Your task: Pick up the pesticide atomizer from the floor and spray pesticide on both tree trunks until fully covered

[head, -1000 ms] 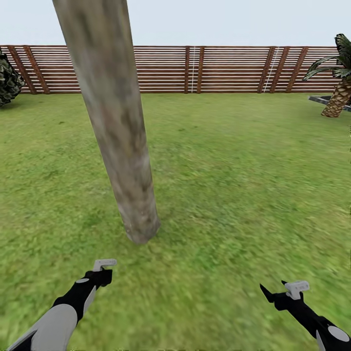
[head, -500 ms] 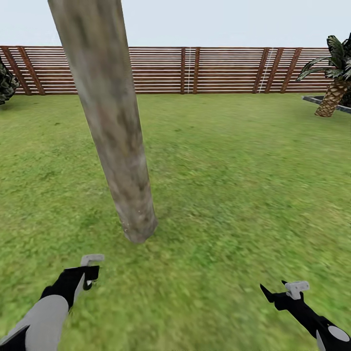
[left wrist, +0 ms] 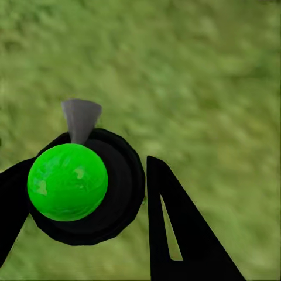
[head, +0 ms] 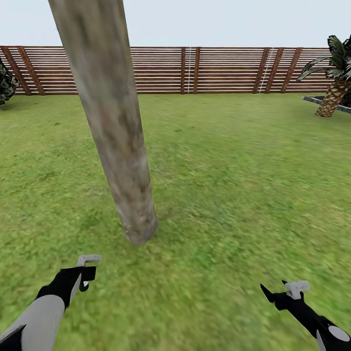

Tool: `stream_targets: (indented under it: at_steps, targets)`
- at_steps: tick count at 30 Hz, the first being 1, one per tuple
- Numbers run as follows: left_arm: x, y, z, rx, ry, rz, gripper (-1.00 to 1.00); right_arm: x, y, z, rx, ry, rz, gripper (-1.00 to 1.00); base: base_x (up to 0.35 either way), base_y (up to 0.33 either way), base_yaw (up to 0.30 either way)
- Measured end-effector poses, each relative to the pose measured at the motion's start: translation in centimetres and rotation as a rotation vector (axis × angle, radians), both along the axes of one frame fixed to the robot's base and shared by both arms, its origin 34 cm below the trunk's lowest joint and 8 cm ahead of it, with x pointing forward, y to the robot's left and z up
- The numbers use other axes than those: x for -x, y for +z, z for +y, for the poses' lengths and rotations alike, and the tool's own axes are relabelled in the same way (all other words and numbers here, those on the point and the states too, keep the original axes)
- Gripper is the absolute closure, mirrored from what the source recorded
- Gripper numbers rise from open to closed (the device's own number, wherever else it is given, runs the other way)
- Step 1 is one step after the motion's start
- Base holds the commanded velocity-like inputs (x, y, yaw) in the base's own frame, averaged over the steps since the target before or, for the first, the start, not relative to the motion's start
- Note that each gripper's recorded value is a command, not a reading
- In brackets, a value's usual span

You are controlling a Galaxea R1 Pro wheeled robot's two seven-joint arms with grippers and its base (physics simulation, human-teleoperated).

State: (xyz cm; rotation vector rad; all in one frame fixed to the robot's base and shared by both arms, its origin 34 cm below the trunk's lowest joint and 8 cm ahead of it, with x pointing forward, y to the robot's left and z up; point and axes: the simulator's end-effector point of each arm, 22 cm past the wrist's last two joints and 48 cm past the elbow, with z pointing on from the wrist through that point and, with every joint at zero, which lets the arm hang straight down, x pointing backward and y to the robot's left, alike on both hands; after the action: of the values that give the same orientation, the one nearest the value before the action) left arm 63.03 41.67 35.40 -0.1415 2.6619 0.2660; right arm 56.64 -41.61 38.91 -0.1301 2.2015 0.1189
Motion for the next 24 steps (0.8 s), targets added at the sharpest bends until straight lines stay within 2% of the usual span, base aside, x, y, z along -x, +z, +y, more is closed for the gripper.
stream_targets:
  at_steps: [6,13,15,19,24]
  targets:
    - [0.1,-0.1,-0.3,0.006,0.001,0.005,1.0,-0.1,0.2,-0.1,0.003,0.0,-0.004,-1.0,0.121,0.109,-0.191]
    - [0.1,-0.3,-1.2,0.016,-0.007,0.013,1.0,-0.1,0.2,-0.1,0.003,0.0,-0.005,-1.0,0.003,0.003,-0.021]
    - [-0.3,-0.3,-2.5,0.027,-0.022,0.012,1.0,-0.1,0.2,-0.1,0.003,0.0,-0.005,-1.0,0.0,0.0,-0.001]
    - [-1.3,-0.6,-7.8,0.059,-0.101,0.015,1.0,-0.1,0.2,-0.1,0.003,0.0,-0.005,-1.0,0.0,0.0,0.0]
    - [-2.0,-0.4,-9.9,0.095,-0.148,0.01,1.0,-0.1,0.2,-0.1,0.003,0.0,-0.005,-1.0,0.0,0.0,0.0]
